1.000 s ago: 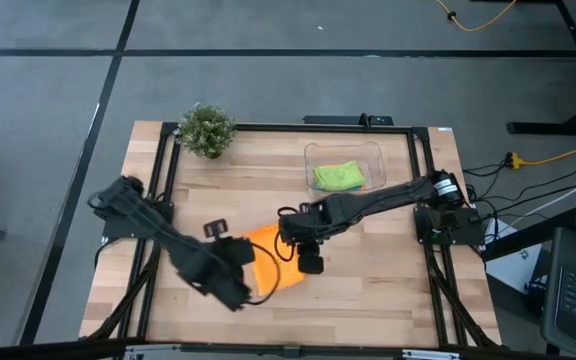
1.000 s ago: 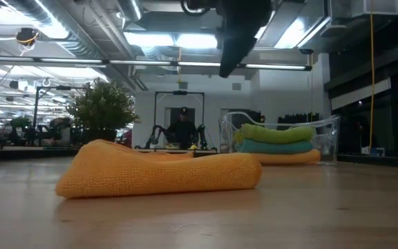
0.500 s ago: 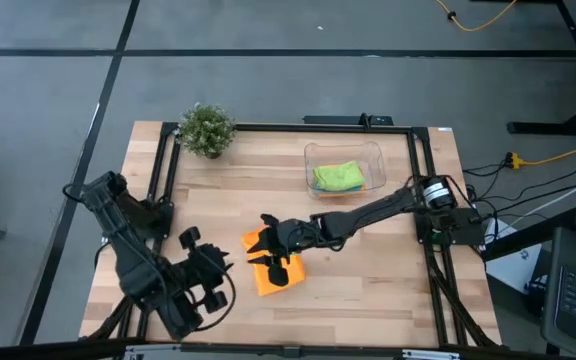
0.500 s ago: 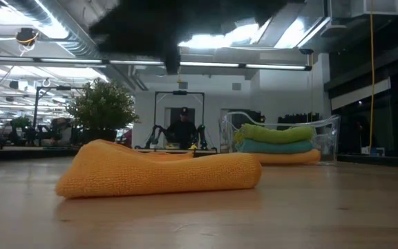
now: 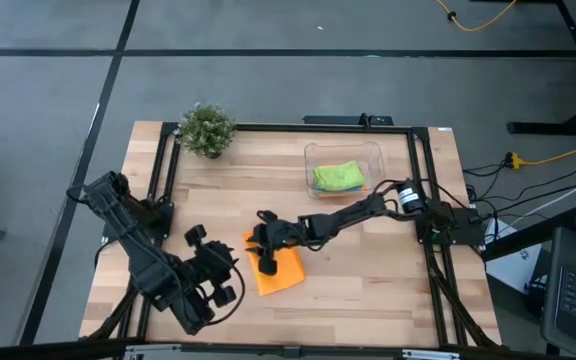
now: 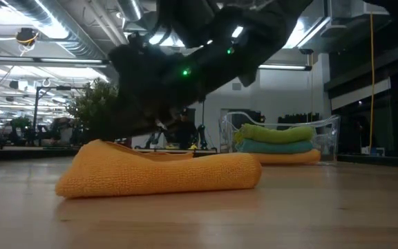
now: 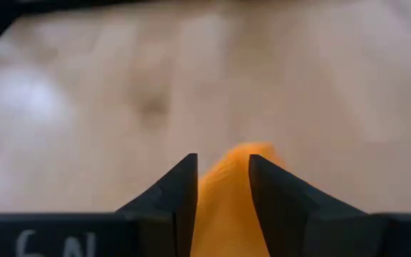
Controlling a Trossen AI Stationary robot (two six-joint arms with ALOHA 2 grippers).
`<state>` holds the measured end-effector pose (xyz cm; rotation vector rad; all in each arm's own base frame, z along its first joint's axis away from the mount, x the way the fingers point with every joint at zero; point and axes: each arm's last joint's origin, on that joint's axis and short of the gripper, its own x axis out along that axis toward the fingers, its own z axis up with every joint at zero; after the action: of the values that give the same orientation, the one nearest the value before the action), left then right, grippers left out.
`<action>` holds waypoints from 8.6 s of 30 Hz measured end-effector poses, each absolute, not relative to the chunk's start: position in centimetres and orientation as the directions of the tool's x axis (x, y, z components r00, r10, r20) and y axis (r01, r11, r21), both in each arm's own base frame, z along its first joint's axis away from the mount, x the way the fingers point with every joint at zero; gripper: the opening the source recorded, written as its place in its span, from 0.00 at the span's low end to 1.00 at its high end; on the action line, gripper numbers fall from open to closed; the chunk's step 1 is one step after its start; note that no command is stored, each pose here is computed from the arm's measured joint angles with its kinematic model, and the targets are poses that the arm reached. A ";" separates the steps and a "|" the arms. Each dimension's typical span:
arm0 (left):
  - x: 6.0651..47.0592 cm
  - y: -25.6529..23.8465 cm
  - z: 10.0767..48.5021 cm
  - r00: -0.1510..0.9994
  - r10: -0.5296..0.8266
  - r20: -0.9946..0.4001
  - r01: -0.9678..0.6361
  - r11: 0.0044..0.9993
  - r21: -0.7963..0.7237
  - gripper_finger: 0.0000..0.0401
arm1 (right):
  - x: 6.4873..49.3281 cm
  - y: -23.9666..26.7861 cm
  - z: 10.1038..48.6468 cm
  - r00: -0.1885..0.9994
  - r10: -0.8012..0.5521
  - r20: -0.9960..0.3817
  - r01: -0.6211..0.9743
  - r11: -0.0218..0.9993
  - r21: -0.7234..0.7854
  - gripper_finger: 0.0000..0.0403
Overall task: Fold microfiber towels
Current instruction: Fold the orange microfiber cloth
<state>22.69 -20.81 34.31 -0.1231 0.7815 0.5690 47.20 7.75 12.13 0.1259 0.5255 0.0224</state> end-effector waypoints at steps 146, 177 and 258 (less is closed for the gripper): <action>26.8 -23.4 22.6 0.642 0.087 -0.762 -0.163 0.986 -0.024 0.46 | 37.5 20.8 19.7 0.563 0.136 -0.815 -0.046 0.990 0.133 0.61; 28.7 -18.8 13.9 0.520 0.120 -0.846 -0.133 0.989 0.058 0.46 | 38.8 21.2 12.9 0.538 -0.074 -0.840 -0.045 0.992 -0.117 0.61; 30.1 -22.1 21.2 0.421 -0.142 -0.896 -0.211 0.945 -0.249 0.00 | 38.5 19.6 18.5 0.507 0.197 -0.839 0.141 0.942 0.306 0.00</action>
<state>30.14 -22.10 21.18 -0.3494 1.1420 0.0444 38.46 19.63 18.52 0.3583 1.0450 0.0346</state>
